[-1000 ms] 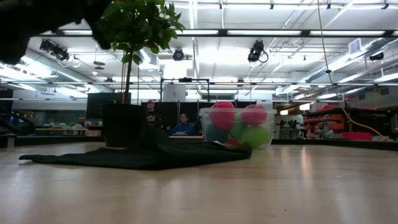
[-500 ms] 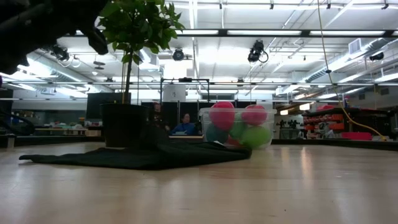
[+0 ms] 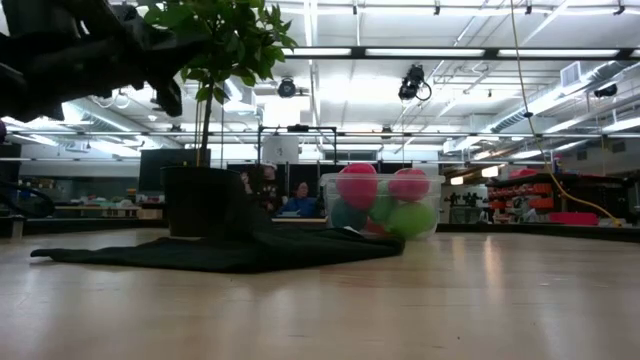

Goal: Pick and placing Produce into tupperware
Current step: Return to Home Position

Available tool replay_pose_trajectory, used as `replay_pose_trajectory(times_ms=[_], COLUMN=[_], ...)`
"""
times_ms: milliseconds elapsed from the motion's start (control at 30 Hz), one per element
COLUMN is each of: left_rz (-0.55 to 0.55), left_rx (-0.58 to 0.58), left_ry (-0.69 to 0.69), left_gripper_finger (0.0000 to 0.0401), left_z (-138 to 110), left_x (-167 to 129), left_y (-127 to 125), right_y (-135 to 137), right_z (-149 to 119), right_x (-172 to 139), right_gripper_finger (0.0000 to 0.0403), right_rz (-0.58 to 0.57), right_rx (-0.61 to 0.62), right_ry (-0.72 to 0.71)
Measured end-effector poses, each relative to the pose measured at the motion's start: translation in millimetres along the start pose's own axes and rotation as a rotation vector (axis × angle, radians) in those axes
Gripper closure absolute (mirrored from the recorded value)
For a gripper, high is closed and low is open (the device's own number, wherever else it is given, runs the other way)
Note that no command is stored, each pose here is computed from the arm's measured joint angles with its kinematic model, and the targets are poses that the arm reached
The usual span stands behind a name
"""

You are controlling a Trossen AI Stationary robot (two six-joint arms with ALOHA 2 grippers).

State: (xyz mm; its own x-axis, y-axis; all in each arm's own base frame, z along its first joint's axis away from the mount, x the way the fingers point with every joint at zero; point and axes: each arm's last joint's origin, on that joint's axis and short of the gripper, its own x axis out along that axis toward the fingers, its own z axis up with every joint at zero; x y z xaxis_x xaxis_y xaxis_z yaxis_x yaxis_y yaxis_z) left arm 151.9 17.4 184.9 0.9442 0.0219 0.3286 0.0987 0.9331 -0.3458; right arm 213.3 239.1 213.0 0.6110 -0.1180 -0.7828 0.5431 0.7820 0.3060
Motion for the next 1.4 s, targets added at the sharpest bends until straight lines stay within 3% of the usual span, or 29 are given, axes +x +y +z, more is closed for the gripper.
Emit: replay_pose_trajectory(times_ms=[200,467,833,1067,1400], left_rz=[-0.002,0.014,0.023,0.076,0.049], left_rx=[0.031,-0.006,0.074,0.08,0.131], left_ry=[-0.026,0.157,0.274,0.129,0.039], left_gripper_finger=[0.0397,0.0398,0.0399,0.0399,0.0399], left_z=[7,0,39,32,31], left_x=[-3,-8,0,-18,-33], left_y=[-3,-6,-28,-29,-31], right_y=[0,0,0,0,0], right_z=[0,0,0,2,2], right_x=[0,0,0,1,1], right_gripper_finger=[0.0392,0.0392,0.0392,0.0392,0.0392], right_rz=[0.005,0.004,0.003,-0.003,-0.001], right_rx=[0.003,0.003,0.001,0.0,0.001], right_ry=[0.0,0.0,-0.006,-0.018,-0.005])
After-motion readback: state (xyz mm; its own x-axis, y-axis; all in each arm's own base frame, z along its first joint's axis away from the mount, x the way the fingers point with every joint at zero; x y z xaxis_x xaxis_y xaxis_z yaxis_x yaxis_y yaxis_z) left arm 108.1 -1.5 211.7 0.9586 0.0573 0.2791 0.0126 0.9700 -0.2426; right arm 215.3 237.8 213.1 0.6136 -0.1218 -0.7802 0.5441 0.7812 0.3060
